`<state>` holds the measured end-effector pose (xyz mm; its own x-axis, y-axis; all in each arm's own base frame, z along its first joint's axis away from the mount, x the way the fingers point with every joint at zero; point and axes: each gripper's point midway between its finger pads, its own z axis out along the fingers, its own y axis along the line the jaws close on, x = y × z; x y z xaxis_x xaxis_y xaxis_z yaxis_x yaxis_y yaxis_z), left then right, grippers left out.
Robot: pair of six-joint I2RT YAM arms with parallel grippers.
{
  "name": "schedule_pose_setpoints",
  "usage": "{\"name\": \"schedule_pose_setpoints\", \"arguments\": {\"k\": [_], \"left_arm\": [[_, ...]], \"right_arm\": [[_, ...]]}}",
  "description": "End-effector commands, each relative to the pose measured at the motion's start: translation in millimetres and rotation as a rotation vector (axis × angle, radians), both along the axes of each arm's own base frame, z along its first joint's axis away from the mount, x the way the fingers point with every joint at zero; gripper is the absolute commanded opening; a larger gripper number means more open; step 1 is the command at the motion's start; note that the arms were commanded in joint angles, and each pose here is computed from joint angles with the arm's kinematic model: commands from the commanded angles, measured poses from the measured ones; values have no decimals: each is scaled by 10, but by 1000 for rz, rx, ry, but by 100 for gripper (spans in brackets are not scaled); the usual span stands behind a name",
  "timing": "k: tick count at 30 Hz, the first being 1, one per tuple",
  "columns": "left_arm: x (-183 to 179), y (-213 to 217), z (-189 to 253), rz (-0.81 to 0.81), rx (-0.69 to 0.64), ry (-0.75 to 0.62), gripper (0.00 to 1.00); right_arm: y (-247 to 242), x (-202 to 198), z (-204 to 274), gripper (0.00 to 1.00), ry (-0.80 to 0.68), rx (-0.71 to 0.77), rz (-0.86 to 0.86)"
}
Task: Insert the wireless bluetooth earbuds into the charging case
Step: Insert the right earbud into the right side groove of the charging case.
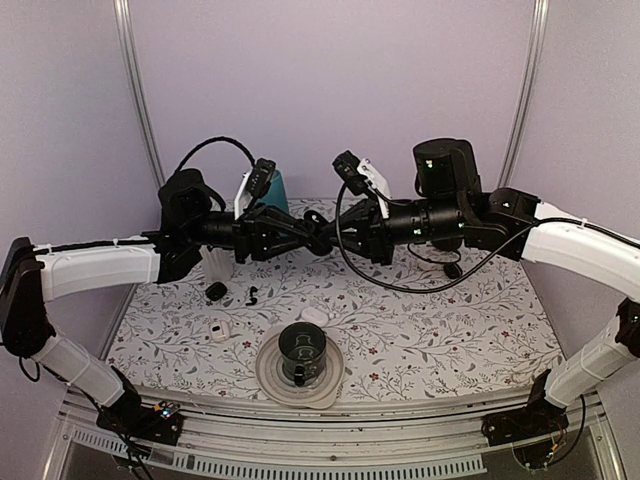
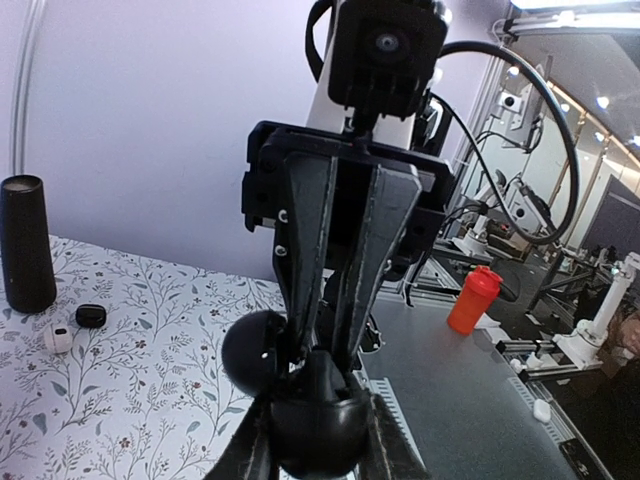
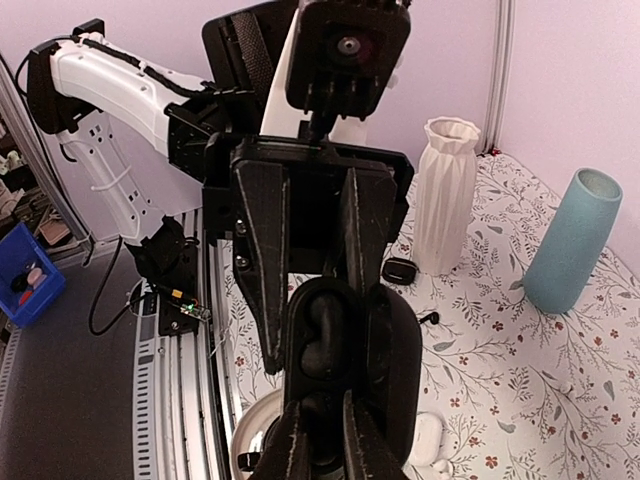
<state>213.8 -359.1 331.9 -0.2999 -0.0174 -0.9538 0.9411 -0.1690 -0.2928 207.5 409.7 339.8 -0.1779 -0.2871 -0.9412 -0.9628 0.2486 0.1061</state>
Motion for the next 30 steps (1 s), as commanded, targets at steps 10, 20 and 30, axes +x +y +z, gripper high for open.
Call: {"name": "schedule_pose_setpoints", "arguments": {"k": [10,20,30], "left_arm": [[53,64,156,85,-49,-66,0],[83,87,114,95,-45,-54,0],[97,96,104,102,-44,-52,0]], "right_arm": [[-59,39,36,18,-19,-22,-59],[-104,40,177,27,-38,9,-74],[-153,51,359,31,-61,47,-99]]}}
